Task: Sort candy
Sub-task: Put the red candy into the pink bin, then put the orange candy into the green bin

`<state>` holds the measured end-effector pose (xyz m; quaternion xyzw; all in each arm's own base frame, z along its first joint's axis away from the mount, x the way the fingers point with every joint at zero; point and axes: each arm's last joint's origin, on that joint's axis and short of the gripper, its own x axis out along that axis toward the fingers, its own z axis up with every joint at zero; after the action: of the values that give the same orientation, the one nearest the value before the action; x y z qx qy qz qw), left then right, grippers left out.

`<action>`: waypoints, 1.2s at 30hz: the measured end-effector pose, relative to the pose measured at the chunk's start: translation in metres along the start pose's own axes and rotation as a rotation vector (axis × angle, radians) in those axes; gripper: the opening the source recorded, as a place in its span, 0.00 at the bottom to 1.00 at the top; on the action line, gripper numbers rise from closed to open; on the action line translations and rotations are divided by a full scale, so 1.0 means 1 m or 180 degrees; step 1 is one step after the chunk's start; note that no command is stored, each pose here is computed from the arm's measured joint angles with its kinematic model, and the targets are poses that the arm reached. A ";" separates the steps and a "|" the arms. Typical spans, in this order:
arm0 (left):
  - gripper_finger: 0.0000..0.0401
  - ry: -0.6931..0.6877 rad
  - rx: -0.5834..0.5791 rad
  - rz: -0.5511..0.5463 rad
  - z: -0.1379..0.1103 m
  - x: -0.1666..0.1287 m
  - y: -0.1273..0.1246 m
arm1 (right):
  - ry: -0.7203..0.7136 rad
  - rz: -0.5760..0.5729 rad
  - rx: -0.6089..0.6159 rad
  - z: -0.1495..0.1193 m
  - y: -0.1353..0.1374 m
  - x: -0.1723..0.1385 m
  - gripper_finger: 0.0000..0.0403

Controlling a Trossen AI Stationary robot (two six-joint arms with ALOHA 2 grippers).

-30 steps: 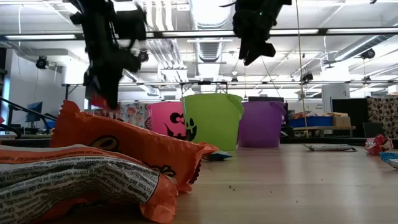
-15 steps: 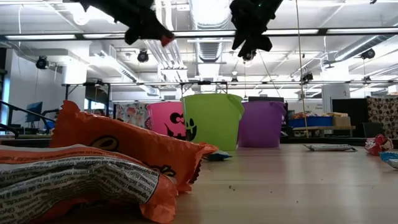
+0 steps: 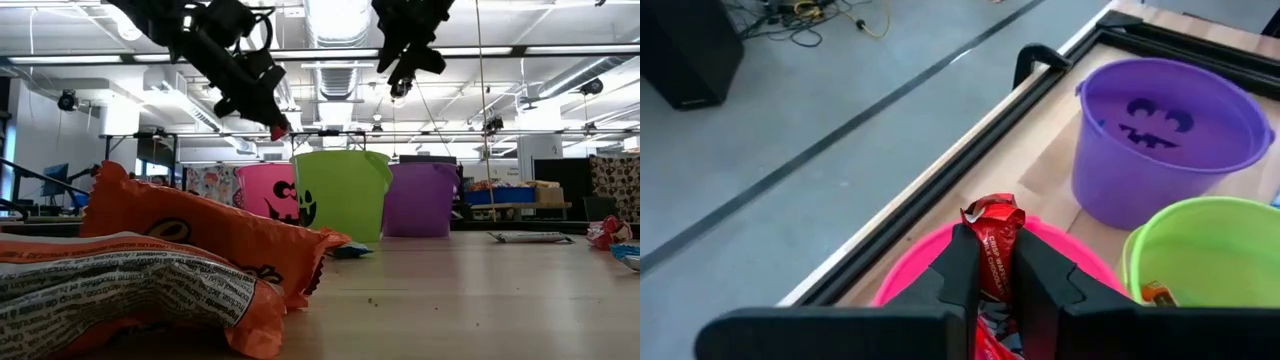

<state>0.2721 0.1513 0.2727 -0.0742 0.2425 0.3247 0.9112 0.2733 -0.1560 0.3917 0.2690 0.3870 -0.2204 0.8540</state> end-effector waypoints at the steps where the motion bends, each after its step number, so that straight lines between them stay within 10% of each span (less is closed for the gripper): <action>1: 0.06 0.0015 0.0000 0.0005 -0.001 0.001 0.000 | -0.0008 0.0000 0.0005 0.000 0.001 -0.001 0.41; 36: 0.28 0.0660 -0.0004 0.0072 0.009 -0.032 0.007 | 0.0883 -0.0290 0.0616 -0.030 0.002 -0.005 0.41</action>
<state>0.2498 0.1421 0.2962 -0.1052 0.3360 0.3257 0.8774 0.2548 -0.1351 0.3793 0.3599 0.4900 -0.2559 0.7516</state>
